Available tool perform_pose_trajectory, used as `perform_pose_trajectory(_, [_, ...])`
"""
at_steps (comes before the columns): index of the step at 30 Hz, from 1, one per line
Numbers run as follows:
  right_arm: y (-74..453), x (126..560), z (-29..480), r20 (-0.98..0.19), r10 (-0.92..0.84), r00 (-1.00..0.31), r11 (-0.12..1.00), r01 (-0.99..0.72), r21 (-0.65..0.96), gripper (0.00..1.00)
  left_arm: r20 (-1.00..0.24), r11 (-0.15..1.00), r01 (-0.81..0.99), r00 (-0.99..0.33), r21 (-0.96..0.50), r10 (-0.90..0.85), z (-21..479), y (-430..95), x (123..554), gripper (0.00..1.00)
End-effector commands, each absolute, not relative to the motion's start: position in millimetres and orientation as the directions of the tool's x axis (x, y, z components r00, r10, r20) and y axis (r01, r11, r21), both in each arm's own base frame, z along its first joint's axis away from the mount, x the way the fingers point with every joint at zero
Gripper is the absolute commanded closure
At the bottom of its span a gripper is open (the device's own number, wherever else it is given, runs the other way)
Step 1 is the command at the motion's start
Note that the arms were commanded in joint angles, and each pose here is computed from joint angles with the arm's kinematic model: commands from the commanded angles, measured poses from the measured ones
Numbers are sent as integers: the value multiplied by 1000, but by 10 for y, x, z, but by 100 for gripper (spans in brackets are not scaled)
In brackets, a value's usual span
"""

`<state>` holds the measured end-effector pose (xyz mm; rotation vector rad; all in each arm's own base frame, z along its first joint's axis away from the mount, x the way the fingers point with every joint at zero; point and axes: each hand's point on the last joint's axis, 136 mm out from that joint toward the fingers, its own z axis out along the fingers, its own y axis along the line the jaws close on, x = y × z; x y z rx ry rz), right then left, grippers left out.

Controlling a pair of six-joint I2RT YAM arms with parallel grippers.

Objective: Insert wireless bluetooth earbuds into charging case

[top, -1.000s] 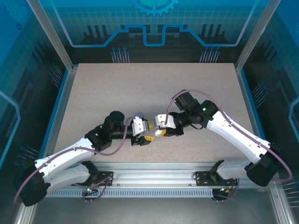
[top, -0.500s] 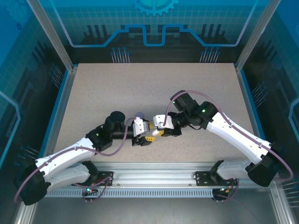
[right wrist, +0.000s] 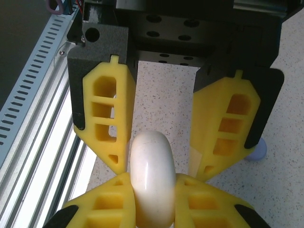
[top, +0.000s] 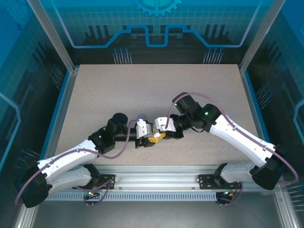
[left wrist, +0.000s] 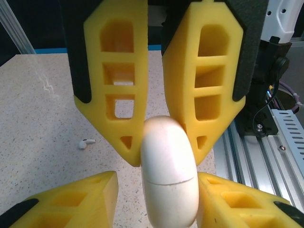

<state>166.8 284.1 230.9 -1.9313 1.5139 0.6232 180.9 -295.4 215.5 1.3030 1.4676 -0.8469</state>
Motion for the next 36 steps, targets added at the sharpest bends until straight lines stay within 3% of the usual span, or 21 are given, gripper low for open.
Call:
perform_pose_trajectory(1, [2924, 1589, 2358, -710, -662, 242, -190, -970, -154, 88, -960, 155, 983, 51, 97, 274, 2277, -3017, 1765, 57])
perform_pose_trajectory(14, [2918, 1547, 2334, -710, -664, 234, -193, -971, -140, 88, -963, 157, 982, 58, 103, 265, 2315, -3019, 1765, 77])
perform_pose_trajectory(18, [2915, 1558, 2329, -716, -667, 205, -168, -978, -123, 81, -964, 176, 979, 58, 107, 261, 2337, -3003, 1786, 84])
perform_pose_trajectory(21, [2896, 1589, 2383, -744, -649, 159, -123, -987, -104, 67, -963, 185, 976, 64, 114, 261, 2329, -2989, 1791, 84])
perform_pose_trajectory(24, [2845, 1607, 2407, -772, -621, 133, -87, -991, -101, 60, -964, 184, 976, 63, 114, 259, 2331, -2983, 1784, 84])
perform_pose_trajectory(36, [2783, 1666, 2461, -810, -579, 95, -32, -995, -95, 57, -965, 177, 977, 69, 116, 253, 2341, -2982, 1768, 84])
